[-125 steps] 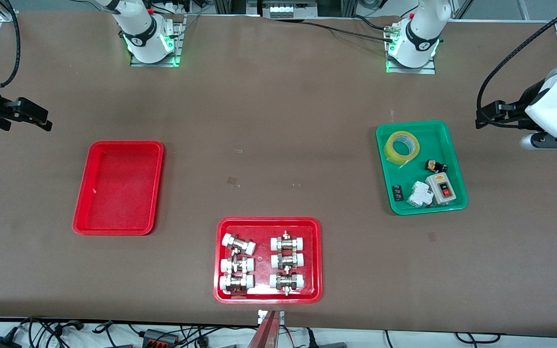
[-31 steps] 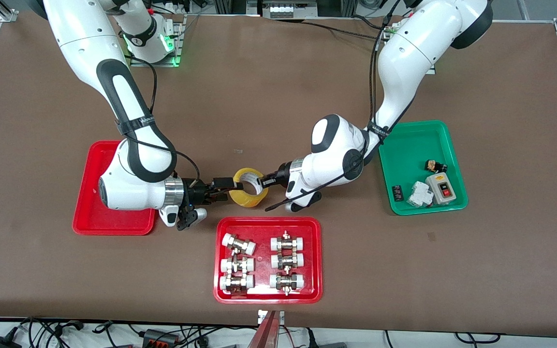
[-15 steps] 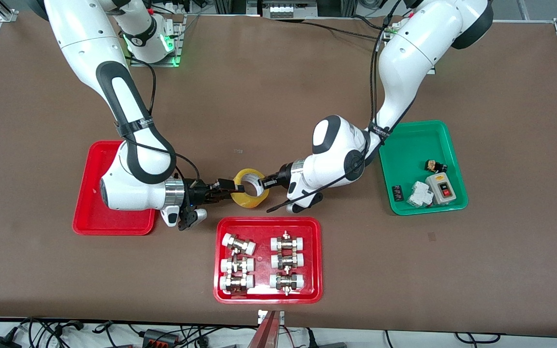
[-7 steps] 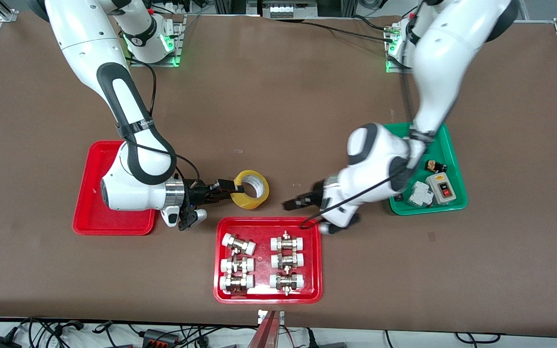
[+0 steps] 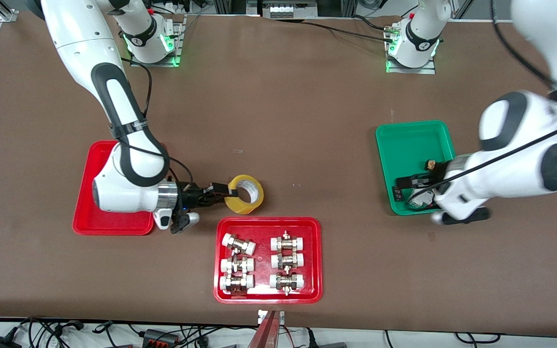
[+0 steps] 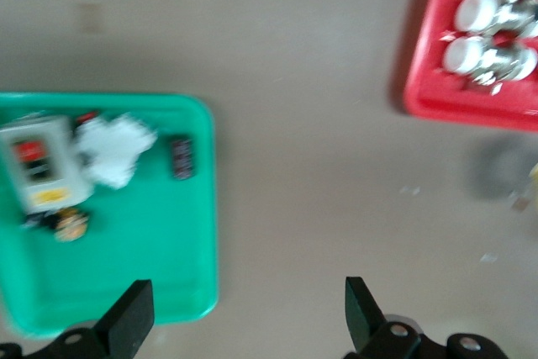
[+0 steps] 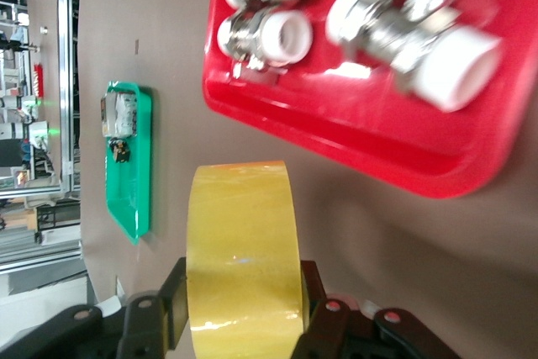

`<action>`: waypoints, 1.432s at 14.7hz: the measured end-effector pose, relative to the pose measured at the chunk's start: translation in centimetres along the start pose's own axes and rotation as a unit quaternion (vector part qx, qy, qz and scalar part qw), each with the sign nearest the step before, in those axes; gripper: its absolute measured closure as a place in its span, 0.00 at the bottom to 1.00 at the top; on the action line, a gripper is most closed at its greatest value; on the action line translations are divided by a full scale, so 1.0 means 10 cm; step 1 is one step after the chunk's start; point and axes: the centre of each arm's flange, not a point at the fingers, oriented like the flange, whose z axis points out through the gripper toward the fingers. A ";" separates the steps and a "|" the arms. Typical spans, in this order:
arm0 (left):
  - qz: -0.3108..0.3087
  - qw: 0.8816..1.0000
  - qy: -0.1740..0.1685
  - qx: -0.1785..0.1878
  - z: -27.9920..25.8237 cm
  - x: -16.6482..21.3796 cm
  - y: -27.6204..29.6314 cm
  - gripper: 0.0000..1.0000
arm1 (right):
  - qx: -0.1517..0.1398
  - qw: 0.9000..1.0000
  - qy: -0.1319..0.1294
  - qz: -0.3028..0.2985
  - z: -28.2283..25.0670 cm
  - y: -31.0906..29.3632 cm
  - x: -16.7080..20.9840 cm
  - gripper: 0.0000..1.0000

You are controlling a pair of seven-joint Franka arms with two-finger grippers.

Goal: Left arm passes tape to right arm into tray
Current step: 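Open the left gripper and withdraw while the right gripper carries the tape, then lower the tape into the empty red tray with the right gripper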

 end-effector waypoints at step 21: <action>0.024 0.984 0.094 0.147 -0.93 -0.92 -0.65 0.00 | -0.003 0.995 -0.043 0.085 -2.52 2.70 -1.14 0.46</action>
